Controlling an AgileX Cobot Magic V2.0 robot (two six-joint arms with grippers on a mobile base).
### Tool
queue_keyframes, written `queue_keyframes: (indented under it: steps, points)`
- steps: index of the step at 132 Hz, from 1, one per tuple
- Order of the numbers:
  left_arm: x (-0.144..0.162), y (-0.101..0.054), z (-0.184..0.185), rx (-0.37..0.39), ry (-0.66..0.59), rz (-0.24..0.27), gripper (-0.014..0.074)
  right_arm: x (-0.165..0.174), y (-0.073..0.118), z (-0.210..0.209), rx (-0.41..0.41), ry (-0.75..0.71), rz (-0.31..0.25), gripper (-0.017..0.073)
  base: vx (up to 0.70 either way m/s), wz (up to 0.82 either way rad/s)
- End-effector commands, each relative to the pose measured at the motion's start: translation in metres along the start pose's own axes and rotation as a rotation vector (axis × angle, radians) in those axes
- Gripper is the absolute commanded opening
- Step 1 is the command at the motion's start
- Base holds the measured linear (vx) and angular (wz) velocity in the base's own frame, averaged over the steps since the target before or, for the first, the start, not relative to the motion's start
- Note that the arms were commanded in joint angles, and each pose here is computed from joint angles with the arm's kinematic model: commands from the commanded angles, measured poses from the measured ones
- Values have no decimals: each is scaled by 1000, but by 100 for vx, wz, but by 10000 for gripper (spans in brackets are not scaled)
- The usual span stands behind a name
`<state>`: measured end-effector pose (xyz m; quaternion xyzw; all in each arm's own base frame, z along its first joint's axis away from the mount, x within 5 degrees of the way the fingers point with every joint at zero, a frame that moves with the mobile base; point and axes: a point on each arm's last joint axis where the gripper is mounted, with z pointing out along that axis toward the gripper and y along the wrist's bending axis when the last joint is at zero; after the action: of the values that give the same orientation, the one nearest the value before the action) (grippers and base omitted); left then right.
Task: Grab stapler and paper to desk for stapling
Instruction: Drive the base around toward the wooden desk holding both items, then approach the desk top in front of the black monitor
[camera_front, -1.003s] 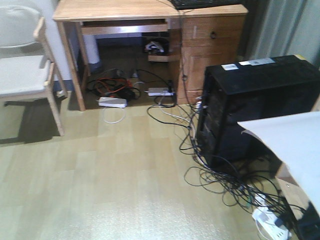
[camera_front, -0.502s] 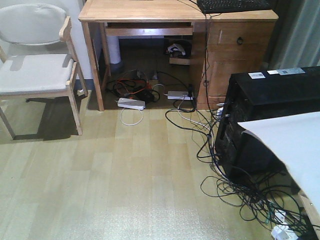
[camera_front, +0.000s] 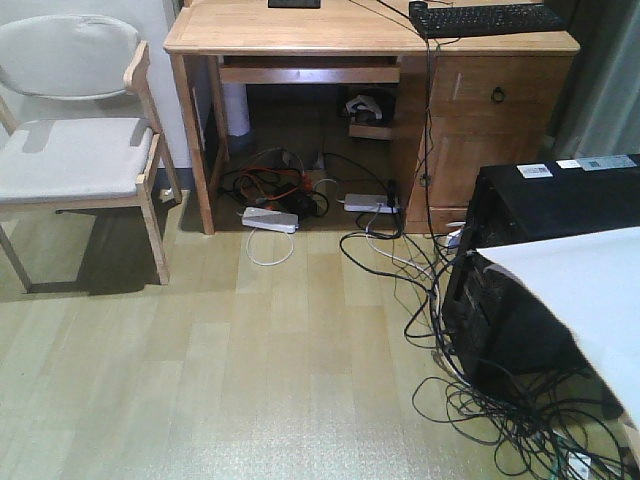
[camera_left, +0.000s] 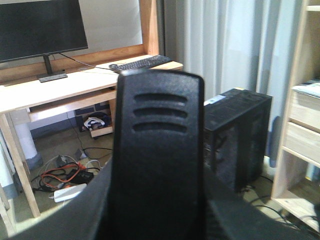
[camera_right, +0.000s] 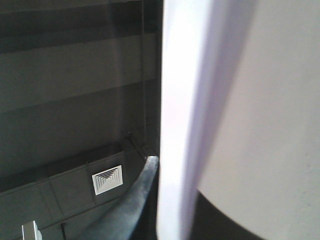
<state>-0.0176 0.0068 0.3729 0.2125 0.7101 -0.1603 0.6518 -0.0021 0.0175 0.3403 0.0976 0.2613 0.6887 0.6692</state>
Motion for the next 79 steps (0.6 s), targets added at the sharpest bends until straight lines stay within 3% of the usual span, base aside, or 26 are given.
queue_keyframes:
  steps: [1,79]
  points:
    - [-17,1,-1,-1,-124,-7,-6,-1,8,5,-46,-3,-13,-6,19,1]
    - [-17,1,-1,-1,-124,-7,-6,-1,8,5,-46,-3,-13,-6,25,1]
